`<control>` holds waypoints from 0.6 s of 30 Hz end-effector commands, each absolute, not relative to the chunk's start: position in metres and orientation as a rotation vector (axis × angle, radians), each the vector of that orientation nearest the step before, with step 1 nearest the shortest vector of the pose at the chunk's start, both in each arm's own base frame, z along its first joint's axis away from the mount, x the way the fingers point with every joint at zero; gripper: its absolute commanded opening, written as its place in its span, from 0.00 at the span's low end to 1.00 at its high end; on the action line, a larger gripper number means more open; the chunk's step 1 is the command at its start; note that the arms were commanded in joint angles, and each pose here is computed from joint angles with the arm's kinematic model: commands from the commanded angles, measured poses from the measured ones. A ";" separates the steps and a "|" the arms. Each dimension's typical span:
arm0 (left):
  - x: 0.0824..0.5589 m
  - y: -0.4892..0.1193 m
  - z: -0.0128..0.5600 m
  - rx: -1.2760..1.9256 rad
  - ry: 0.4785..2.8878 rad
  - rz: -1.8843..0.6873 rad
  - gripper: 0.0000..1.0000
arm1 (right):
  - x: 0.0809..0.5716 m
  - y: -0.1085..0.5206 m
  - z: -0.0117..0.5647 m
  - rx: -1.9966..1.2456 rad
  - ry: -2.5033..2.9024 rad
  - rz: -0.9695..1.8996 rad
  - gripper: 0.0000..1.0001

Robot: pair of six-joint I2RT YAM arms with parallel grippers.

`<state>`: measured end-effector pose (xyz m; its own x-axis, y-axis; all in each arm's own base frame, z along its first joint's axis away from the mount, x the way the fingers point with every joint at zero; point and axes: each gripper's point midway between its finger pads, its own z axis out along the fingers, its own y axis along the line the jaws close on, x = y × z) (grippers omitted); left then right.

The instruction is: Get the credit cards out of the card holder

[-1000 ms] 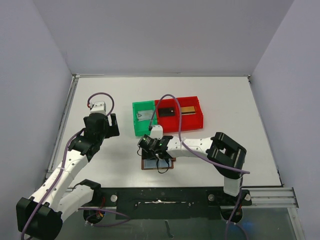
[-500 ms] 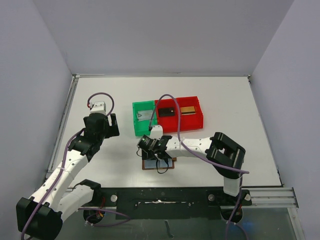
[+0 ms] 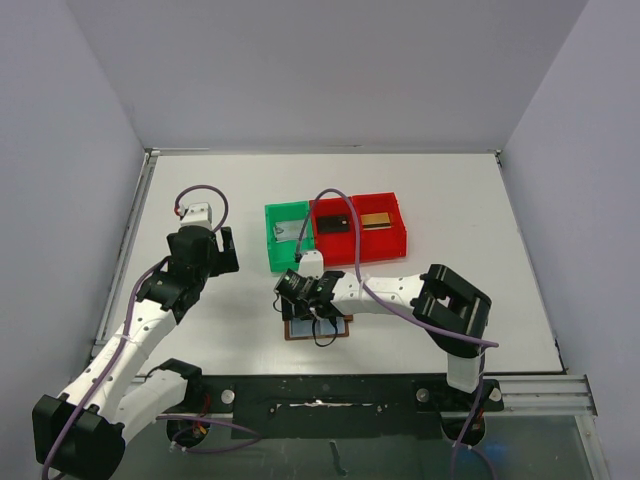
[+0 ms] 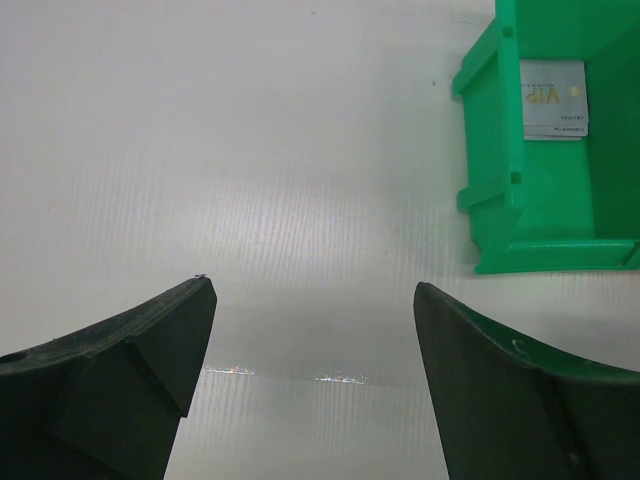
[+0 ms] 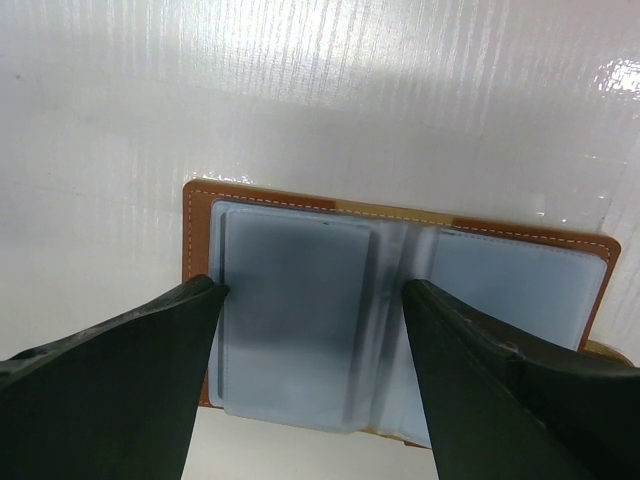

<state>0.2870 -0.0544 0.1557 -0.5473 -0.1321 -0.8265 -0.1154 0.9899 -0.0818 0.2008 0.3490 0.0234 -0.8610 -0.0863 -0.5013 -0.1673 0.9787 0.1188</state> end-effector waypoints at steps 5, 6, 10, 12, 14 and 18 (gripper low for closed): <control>0.296 -0.055 0.169 -0.180 2.104 -0.037 0.80 | 0.197 0.338 0.008 -0.204 2.648 0.075 0.72; 0.296 -0.056 0.170 -0.181 2.102 -0.040 0.80 | 0.197 0.338 0.007 -0.206 2.652 0.063 0.70; 0.296 -0.055 0.170 -0.181 2.103 -0.038 0.80 | 0.197 0.339 0.007 -0.201 2.651 0.078 0.62; 0.296 -0.055 0.170 -0.181 2.102 -0.037 0.80 | 0.197 0.341 0.010 -0.196 2.644 0.109 0.59; 0.296 -0.055 0.170 -0.181 2.102 -0.036 0.80 | 0.198 0.344 0.012 -0.186 2.646 0.167 0.56; 0.295 -0.055 0.170 -0.181 2.102 -0.038 0.80 | 0.198 0.347 0.013 -0.131 2.657 0.325 0.51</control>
